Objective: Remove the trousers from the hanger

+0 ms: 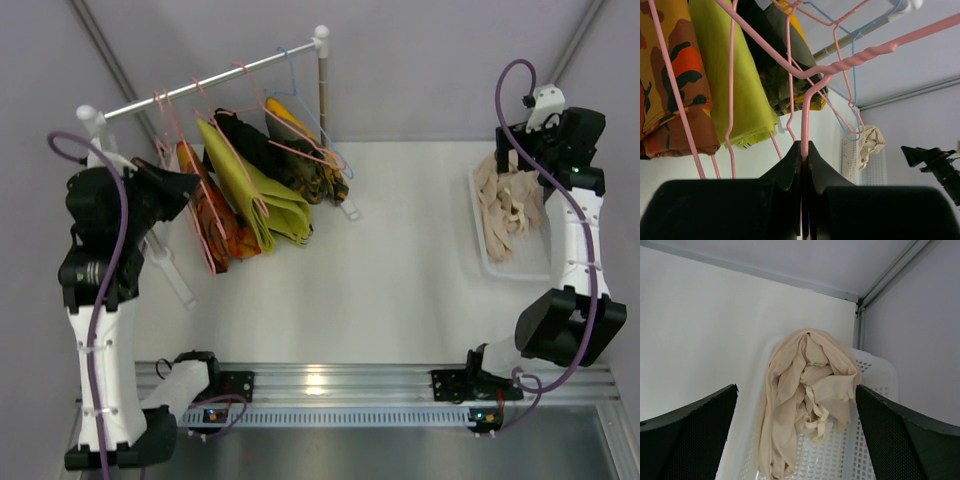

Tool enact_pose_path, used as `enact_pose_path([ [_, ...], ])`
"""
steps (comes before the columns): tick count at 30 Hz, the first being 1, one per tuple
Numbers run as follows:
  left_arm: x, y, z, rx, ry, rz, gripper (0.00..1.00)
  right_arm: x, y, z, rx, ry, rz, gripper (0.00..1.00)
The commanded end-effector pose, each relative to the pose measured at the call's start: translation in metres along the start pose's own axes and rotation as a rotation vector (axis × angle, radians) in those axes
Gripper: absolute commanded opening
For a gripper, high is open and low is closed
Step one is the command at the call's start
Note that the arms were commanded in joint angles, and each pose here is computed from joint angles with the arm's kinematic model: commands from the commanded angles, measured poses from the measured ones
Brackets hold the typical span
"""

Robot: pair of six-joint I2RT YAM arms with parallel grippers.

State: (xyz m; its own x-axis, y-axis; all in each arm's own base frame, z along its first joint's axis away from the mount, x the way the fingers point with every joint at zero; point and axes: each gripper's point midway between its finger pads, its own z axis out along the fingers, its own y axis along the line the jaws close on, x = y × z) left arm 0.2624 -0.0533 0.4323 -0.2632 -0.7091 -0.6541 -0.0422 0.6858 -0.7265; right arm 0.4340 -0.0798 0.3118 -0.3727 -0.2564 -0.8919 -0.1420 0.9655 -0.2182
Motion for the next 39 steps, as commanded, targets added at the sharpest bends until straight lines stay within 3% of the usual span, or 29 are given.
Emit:
enact_pose_path([
  [1,-0.005,-0.013,0.016,0.051,0.055,0.069,0.0,-0.022,0.003,-0.003,-0.005,-0.042,-0.022,0.99],
  [5,-0.021,-0.02,0.038,0.047,0.072,0.09,0.0,-0.019,0.004,-0.003,-0.007,-0.04,-0.026,1.0],
  [12,-0.069,-0.016,0.039,0.04,-0.02,0.041,0.0,-0.012,0.008,-0.002,-0.016,-0.034,-0.031,1.0],
  [17,-0.067,0.008,0.04,0.021,0.015,-0.042,0.0,-0.007,0.009,-0.001,-0.016,-0.029,-0.031,0.99],
  [23,-0.067,0.069,0.045,-0.017,0.087,-0.227,0.0,-0.006,0.011,-0.002,-0.023,-0.036,-0.031,0.99],
  [32,-0.051,0.075,0.036,0.011,0.101,-0.187,0.01,-0.002,0.014,-0.002,-0.03,-0.036,-0.023,0.99],
  [33,-0.049,0.079,0.035,-0.004,0.099,-0.178,0.04,-0.002,0.014,-0.002,-0.03,-0.036,-0.018,1.0],
  [35,-0.045,0.078,0.031,-0.004,0.095,-0.156,0.21,-0.003,0.015,-0.002,-0.033,-0.037,-0.015,0.99],
  [36,-0.042,0.079,0.027,-0.02,0.087,-0.139,0.35,-0.003,0.015,-0.003,-0.033,-0.037,-0.013,0.99],
  [37,-0.041,0.079,0.024,-0.023,0.081,-0.124,0.35,-0.004,0.015,-0.004,-0.032,-0.04,-0.014,0.99],
  [38,-0.04,0.079,0.021,-0.03,0.074,-0.11,0.48,-0.002,0.016,-0.004,-0.033,-0.037,-0.015,0.99],
  [39,-0.037,0.079,0.017,-0.04,0.073,-0.087,0.53,-0.002,0.016,-0.005,-0.032,-0.04,-0.017,0.99],
])
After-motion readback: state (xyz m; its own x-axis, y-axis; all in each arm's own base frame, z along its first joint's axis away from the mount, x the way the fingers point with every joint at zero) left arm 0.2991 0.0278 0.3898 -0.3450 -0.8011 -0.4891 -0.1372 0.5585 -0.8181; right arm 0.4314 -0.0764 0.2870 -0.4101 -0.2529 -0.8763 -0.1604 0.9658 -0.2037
